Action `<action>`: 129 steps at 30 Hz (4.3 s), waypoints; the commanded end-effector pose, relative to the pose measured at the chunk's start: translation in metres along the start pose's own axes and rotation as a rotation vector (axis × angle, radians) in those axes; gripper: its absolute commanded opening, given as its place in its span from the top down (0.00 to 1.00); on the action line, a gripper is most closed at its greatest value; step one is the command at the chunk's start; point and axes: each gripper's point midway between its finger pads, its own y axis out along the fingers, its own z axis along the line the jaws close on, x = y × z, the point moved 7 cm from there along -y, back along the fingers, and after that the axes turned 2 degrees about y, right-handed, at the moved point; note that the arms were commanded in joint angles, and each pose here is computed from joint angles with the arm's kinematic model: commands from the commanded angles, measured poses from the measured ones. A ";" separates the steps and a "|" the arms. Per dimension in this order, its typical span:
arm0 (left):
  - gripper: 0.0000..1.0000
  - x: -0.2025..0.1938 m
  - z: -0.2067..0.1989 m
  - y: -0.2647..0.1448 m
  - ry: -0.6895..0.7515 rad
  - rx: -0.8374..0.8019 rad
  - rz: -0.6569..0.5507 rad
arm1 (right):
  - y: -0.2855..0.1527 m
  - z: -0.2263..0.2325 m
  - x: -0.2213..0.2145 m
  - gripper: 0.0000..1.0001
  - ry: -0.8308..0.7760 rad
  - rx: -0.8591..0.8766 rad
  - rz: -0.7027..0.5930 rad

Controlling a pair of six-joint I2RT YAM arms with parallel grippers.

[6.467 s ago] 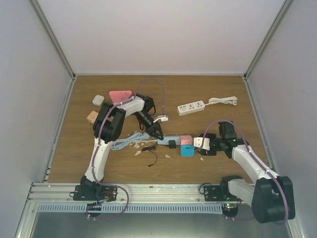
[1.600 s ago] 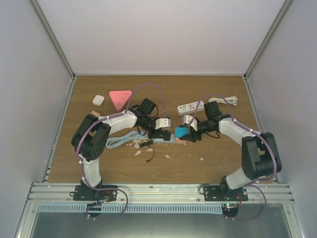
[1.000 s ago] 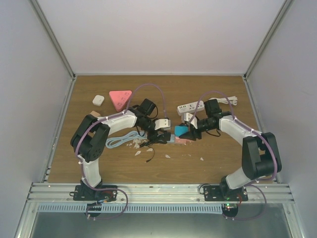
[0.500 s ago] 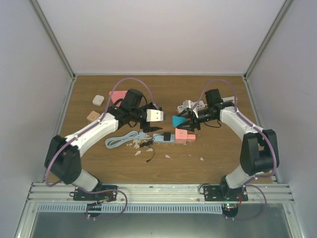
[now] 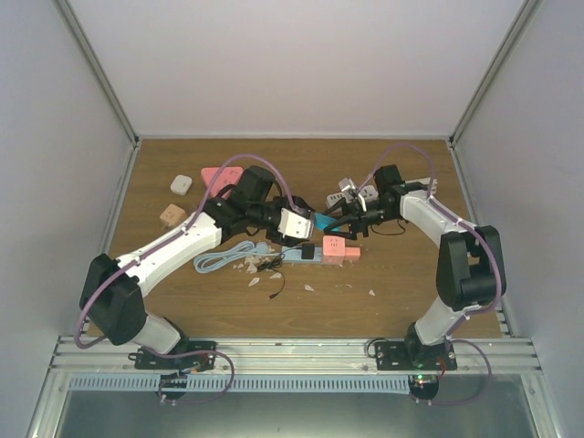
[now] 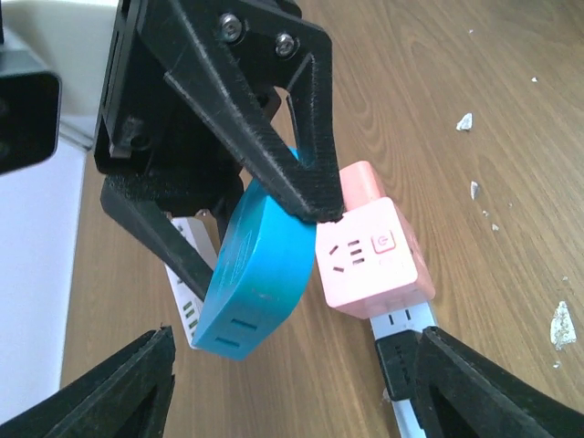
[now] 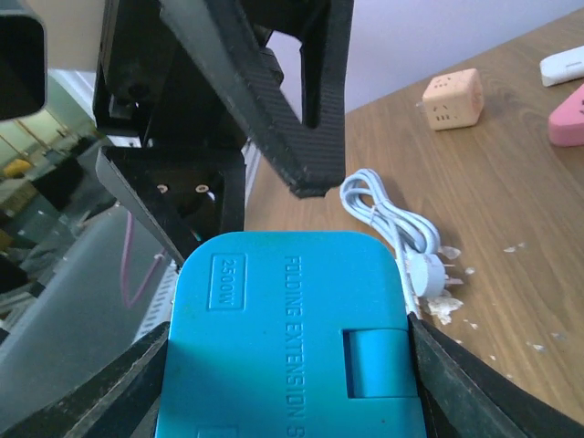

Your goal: Pull the plug off the socket

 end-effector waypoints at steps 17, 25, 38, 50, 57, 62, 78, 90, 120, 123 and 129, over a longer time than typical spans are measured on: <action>0.86 0.034 0.006 0.016 0.047 -0.011 -0.066 | 0.007 0.012 0.008 0.51 0.066 0.110 -0.071; 1.00 0.020 0.013 0.008 -0.152 -0.050 -0.099 | -0.003 0.024 0.020 0.13 -0.125 0.007 -0.029; 1.00 0.014 0.039 -0.010 -0.441 -0.146 -0.238 | 0.008 0.040 0.026 0.10 -0.466 -0.344 0.095; 1.00 0.021 0.024 -0.021 -0.404 -0.186 -0.276 | 0.013 0.032 0.042 0.49 -0.535 -0.501 0.130; 1.00 0.010 0.002 -0.023 -0.359 -0.196 -0.208 | 0.005 0.026 0.056 0.58 -0.490 -0.487 0.100; 1.00 -0.004 -0.002 -0.019 -0.367 -0.138 -0.119 | -0.001 0.028 0.072 0.58 -0.468 -0.447 0.038; 1.00 -0.091 0.054 -0.073 -0.584 0.230 0.080 | -0.003 0.042 0.078 0.13 -0.488 -0.435 0.016; 1.00 -0.241 0.063 -0.185 -0.706 0.643 0.519 | -0.014 0.025 0.066 0.00 -0.480 -0.665 0.036; 0.86 -0.417 0.016 -0.222 -0.609 0.710 1.106 | -0.029 0.002 0.034 0.00 -0.409 -0.897 0.096; 0.80 -0.416 0.010 -0.216 -0.642 0.658 1.078 | -0.027 -0.003 0.028 0.00 -0.385 -0.896 0.116; 0.58 -0.408 0.008 -0.211 -0.683 0.587 1.027 | -0.023 0.000 0.025 0.00 -0.374 -0.835 0.124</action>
